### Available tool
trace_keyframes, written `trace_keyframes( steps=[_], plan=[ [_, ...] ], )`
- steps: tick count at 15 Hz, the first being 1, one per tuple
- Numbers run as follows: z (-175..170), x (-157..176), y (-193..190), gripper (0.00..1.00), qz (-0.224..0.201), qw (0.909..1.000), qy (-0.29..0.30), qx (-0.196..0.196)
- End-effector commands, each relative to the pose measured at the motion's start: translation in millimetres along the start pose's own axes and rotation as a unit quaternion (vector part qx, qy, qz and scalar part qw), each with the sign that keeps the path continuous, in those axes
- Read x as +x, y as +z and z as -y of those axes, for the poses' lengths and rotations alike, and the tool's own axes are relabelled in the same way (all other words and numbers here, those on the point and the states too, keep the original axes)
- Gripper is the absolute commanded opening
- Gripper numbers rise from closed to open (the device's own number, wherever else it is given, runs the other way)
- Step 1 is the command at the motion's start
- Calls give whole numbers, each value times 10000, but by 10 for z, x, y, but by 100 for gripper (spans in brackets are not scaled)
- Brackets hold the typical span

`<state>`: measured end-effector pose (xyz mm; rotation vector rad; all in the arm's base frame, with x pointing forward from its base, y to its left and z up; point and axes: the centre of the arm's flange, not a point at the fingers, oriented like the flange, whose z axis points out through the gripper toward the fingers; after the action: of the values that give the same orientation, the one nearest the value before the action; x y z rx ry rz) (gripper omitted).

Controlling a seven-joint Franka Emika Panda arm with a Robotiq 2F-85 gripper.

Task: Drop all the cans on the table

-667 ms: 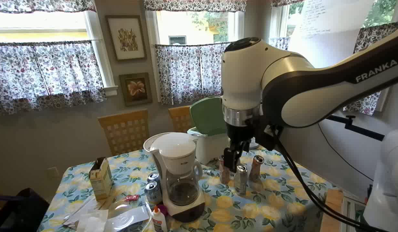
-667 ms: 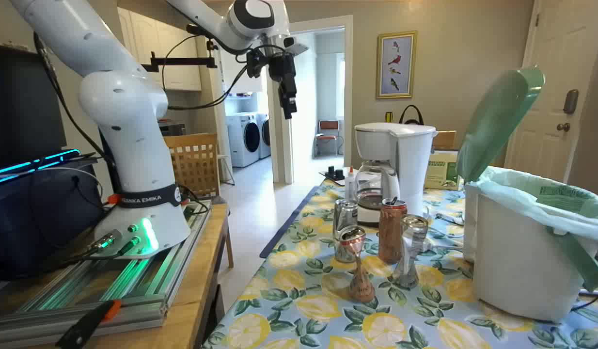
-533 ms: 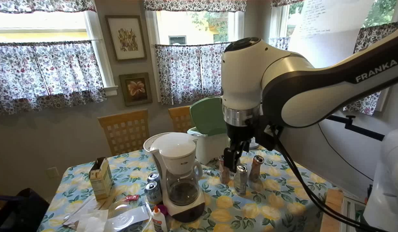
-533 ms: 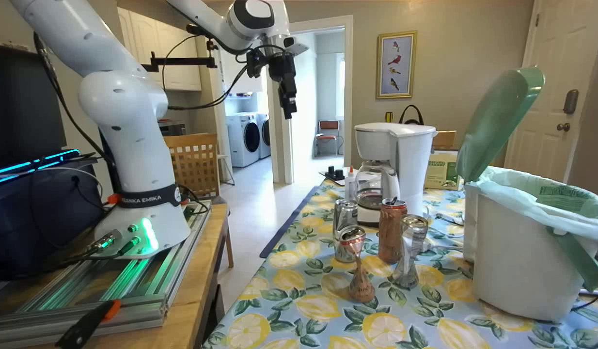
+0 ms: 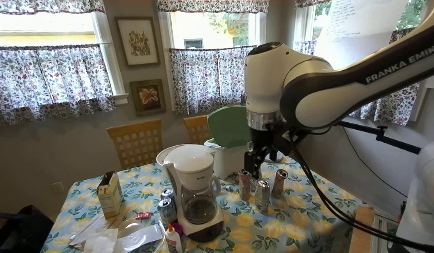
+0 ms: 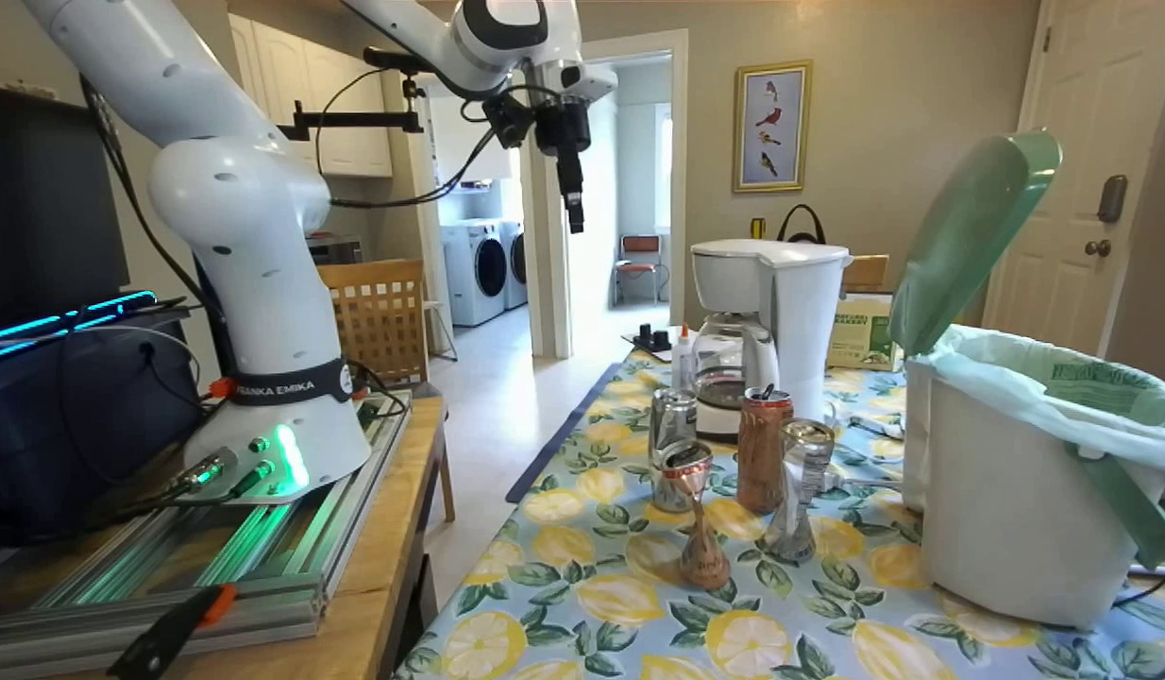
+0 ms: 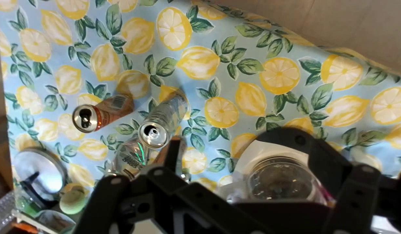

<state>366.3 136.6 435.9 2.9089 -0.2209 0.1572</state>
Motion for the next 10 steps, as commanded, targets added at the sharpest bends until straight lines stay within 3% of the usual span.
trace_keyframes(
  steps=[1, 5, 10],
  plan=[
    [-583, 206, 308, 100, 3, 9950, 933, 352],
    [-1107, 310, 624, 100, -392, 9906, 1174, 580],
    [-1401, 316, 962, 100, -794, 9914, 646, 813]
  ],
)
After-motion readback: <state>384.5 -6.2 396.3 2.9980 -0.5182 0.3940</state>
